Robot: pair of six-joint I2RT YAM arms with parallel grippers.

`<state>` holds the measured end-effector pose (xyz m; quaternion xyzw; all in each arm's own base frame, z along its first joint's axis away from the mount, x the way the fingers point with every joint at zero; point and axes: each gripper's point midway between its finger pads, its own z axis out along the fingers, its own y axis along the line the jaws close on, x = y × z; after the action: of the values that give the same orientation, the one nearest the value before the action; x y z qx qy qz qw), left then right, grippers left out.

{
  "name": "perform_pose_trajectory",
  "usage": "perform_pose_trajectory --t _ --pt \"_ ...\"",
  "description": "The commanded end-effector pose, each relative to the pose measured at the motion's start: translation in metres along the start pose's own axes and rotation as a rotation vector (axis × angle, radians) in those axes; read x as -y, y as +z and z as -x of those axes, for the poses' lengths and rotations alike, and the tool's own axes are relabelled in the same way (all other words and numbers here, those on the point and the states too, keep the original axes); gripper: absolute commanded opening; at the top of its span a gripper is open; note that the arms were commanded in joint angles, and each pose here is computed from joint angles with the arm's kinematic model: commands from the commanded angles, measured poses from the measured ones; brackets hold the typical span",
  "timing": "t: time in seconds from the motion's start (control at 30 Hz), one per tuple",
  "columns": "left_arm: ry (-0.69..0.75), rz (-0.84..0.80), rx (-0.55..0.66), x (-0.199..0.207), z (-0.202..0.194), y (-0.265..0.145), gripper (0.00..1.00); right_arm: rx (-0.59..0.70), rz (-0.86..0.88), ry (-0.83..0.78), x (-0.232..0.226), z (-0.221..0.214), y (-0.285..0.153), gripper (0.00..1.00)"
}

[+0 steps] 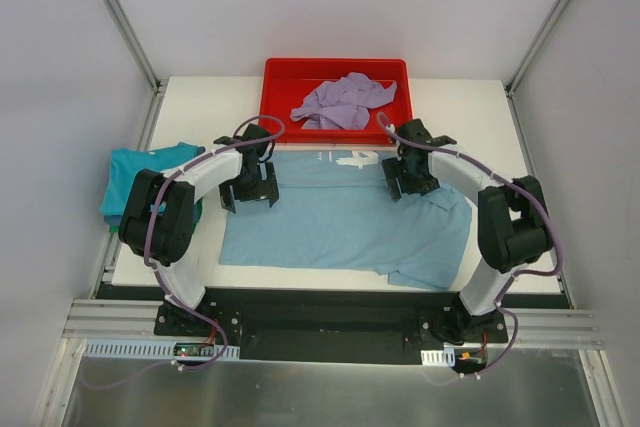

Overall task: Fold and stack the t-shirts
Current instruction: Fold the flattened tshirt in 1/3 of the way

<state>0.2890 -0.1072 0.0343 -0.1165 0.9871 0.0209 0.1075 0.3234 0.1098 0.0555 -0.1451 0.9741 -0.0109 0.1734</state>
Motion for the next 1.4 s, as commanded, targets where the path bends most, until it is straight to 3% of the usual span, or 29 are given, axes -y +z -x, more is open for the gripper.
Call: perform_pose_trajectory --t 0.0,0.1,0.63,0.83,1.37 --pt "-0.013 -0.007 0.006 0.003 0.005 -0.005 0.99 -0.056 -0.026 0.021 0.002 -0.003 0.015 0.7" --pt "-0.018 -0.013 0.001 0.004 0.004 -0.005 0.99 -0.076 -0.043 0.035 0.004 -0.003 0.022 0.55" --pt "-0.022 -0.005 0.0 0.002 0.002 -0.004 0.99 -0.045 -0.094 0.101 0.009 0.003 0.026 0.24" --pt "-0.026 -0.006 -0.001 0.002 0.002 -0.004 0.99 -0.036 -0.076 0.146 0.005 0.001 0.013 0.02" --pt "-0.048 -0.002 0.014 0.0 0.002 -0.007 0.99 -0.192 0.148 0.322 -0.048 -0.041 -0.03 0.0"
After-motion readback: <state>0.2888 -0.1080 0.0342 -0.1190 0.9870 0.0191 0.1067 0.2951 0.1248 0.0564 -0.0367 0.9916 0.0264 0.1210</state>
